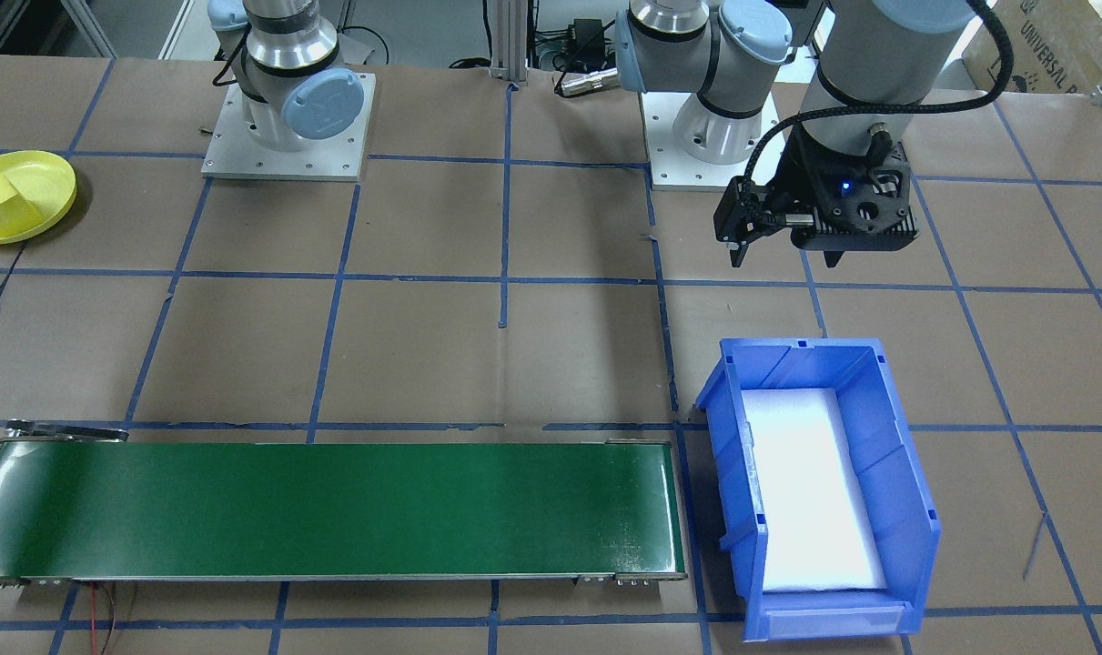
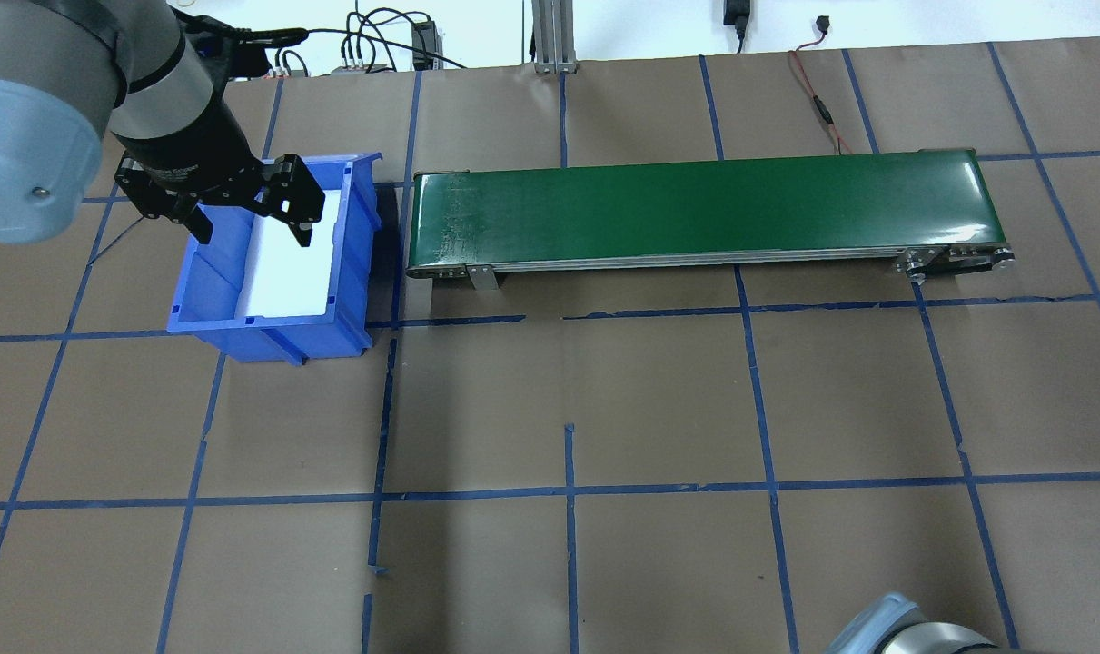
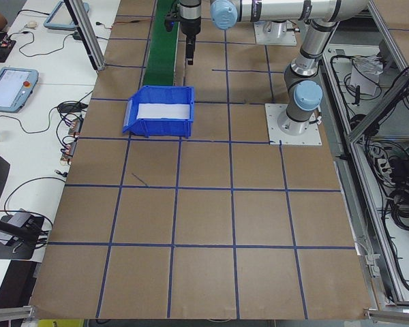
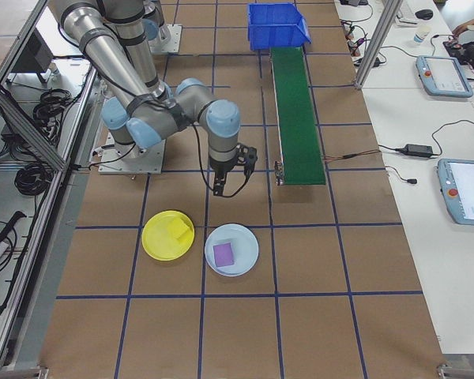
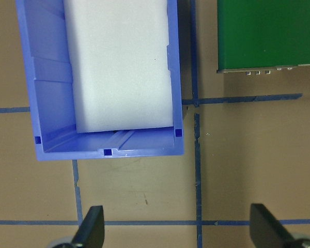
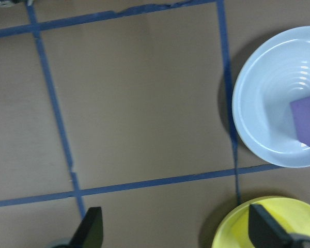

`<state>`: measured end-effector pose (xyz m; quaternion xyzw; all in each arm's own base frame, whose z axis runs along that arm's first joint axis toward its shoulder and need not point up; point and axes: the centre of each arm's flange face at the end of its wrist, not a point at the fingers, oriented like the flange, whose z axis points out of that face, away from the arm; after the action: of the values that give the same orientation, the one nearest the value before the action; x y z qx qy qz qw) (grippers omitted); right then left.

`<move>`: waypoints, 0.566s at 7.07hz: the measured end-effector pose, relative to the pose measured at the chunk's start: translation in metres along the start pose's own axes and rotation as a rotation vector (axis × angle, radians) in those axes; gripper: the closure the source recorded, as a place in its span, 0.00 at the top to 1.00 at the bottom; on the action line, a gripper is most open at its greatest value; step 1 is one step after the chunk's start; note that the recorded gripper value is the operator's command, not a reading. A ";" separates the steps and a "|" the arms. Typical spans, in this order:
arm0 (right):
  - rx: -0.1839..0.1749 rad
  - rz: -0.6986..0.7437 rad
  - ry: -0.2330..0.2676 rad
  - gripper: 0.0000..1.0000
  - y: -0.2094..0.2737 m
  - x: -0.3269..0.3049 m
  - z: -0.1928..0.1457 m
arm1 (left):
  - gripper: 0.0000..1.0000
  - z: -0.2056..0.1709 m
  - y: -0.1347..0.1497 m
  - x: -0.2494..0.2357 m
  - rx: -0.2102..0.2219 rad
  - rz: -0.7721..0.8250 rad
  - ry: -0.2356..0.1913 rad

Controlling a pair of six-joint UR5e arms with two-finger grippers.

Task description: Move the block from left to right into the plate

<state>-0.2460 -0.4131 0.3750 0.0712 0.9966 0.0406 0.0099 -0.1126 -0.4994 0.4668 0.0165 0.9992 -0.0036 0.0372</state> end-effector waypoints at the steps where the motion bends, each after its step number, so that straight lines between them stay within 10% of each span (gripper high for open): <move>1: -0.030 0.001 -0.004 1.00 -0.017 -0.054 -0.024 | 1.00 0.000 0.000 0.000 0.005 -0.005 0.008; 4: 0.025 -0.039 0.045 1.00 -0.041 -0.235 -0.090 | 1.00 -0.001 0.000 0.003 -0.003 -0.009 0.059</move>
<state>-0.0211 -0.4947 0.4646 0.0512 0.9982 0.0298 -0.0128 -0.1160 -0.4996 0.4671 0.0119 0.9999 -0.0017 0.0078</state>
